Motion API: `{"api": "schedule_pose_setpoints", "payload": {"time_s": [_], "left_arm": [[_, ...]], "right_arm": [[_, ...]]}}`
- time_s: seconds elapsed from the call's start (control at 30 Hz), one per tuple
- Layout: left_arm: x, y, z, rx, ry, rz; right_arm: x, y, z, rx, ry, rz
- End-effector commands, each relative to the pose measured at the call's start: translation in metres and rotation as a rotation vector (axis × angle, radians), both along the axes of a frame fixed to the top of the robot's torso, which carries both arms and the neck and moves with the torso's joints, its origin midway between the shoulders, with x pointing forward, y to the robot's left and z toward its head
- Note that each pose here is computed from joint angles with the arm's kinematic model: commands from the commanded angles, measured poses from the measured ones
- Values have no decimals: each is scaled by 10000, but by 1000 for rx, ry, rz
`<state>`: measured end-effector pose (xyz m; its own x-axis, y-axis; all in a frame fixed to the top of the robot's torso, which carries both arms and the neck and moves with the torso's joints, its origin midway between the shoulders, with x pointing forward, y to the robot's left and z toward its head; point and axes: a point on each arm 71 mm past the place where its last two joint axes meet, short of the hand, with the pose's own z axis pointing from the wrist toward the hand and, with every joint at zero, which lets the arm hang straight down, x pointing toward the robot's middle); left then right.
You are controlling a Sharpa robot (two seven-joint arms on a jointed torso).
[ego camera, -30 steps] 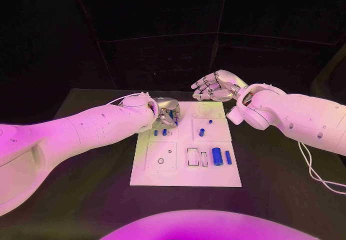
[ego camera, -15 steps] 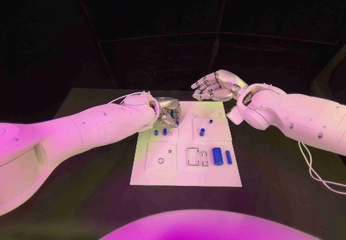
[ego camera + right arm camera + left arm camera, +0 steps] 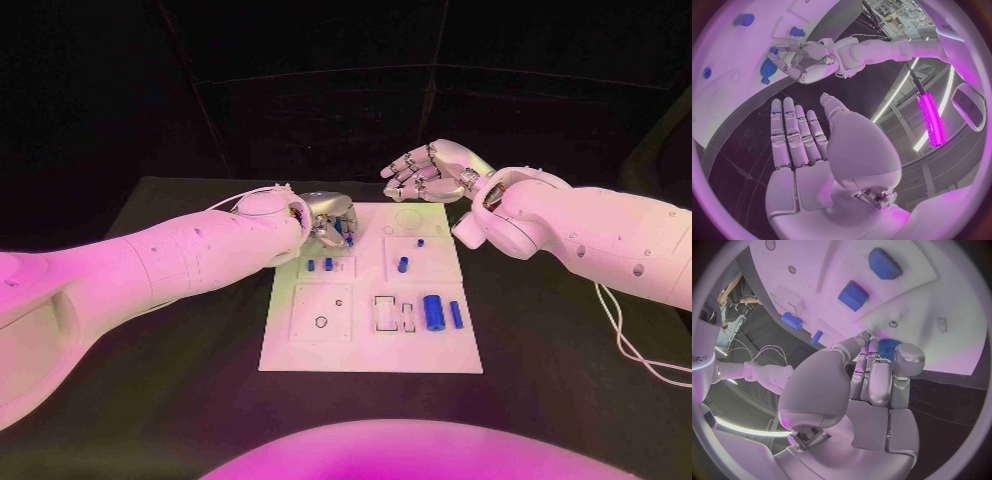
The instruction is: Assemble the parts on the task board
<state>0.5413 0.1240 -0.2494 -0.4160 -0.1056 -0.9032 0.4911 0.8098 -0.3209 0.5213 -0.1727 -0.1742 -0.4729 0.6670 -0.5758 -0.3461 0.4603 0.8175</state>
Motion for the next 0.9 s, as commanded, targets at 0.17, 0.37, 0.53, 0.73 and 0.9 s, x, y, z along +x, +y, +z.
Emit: {"api": "schedule_pose_setpoints", "payload": {"time_s": [0.17,0.37,0.53,0.73,0.9], "left_arm": [[6,-3,215,-129,-67,10],[5,128,336,-170,-64,37],[-2,263,362,-164,-48,56],[-16,429,353,-141,-15,79],[-26,511,327,-122,9,93]], "right_arm": [[8,-10,14,4,-5,1],[8,-20,14,3,-5,-1],[8,-28,13,3,-5,-2],[9,-35,13,2,-4,-3],[9,-39,13,2,-4,-4]]}}
